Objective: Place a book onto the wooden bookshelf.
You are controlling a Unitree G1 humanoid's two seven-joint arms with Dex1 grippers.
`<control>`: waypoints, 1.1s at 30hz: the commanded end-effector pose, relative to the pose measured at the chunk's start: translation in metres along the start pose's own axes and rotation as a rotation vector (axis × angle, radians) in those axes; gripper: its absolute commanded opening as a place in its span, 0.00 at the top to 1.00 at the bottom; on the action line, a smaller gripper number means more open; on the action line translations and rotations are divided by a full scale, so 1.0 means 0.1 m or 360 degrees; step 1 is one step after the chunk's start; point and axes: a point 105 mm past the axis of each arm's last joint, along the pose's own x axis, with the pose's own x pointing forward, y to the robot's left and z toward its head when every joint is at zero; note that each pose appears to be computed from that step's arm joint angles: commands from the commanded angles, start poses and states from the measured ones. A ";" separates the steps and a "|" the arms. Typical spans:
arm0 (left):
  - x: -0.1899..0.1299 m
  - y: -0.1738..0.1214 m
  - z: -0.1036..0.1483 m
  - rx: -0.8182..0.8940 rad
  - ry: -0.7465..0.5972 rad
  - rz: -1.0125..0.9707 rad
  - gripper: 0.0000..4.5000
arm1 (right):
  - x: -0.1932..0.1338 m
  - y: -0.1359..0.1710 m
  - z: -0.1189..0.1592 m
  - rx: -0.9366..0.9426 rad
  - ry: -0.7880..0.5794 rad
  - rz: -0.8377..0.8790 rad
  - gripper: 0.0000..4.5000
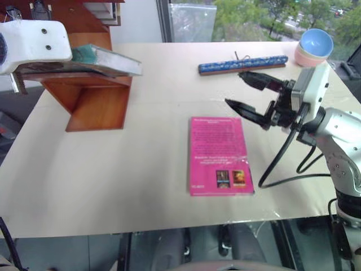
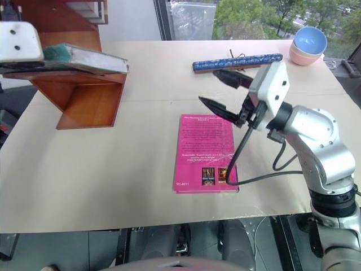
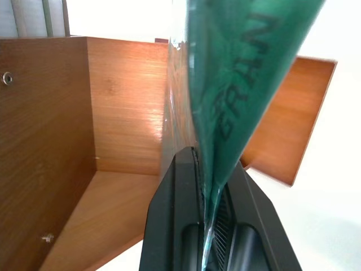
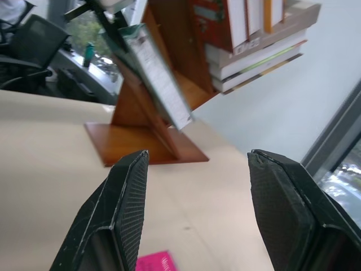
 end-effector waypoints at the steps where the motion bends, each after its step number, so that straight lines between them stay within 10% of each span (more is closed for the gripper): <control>1: 0.03 -0.07 -0.02 -0.0097 -0.0033 -0.0078 0.82 | 0.01 0.04 0.11 -0.0072 -0.0032 0.0021 0.37; 7: -0.15 0.06 0.12 -0.0177 -0.0237 0.0069 0.24 | -0.03 0.03 0.10 -0.0056 -0.0009 0.0037 0.37; 12: -0.42 0.07 0.27 -0.0238 -0.0510 0.0142 0.24 | -0.06 0.02 0.08 -0.0038 0.0007 0.0045 0.37; 18: -0.84 -0.31 0.75 -0.0644 -0.1342 -0.0255 0.24 | -0.09 0.02 0.05 0.0004 0.0025 0.0077 0.37; 26: 0.08 -1.15 1.27 -0.1537 -0.1820 -0.0565 0.24 | -0.38 0.12 -0.47 0.0130 0.0428 -0.0086 0.37; 30: 0.49 -1.48 1.44 -0.1855 -0.1833 -0.0573 0.00 | -0.76 0.16 -0.83 0.0213 0.0684 -0.0298 0.11; 33: 0.74 -1.74 1.28 -0.1741 -0.1599 -0.0471 0.00 | -1.14 0.28 -0.96 0.0245 0.0868 -0.0376 0.01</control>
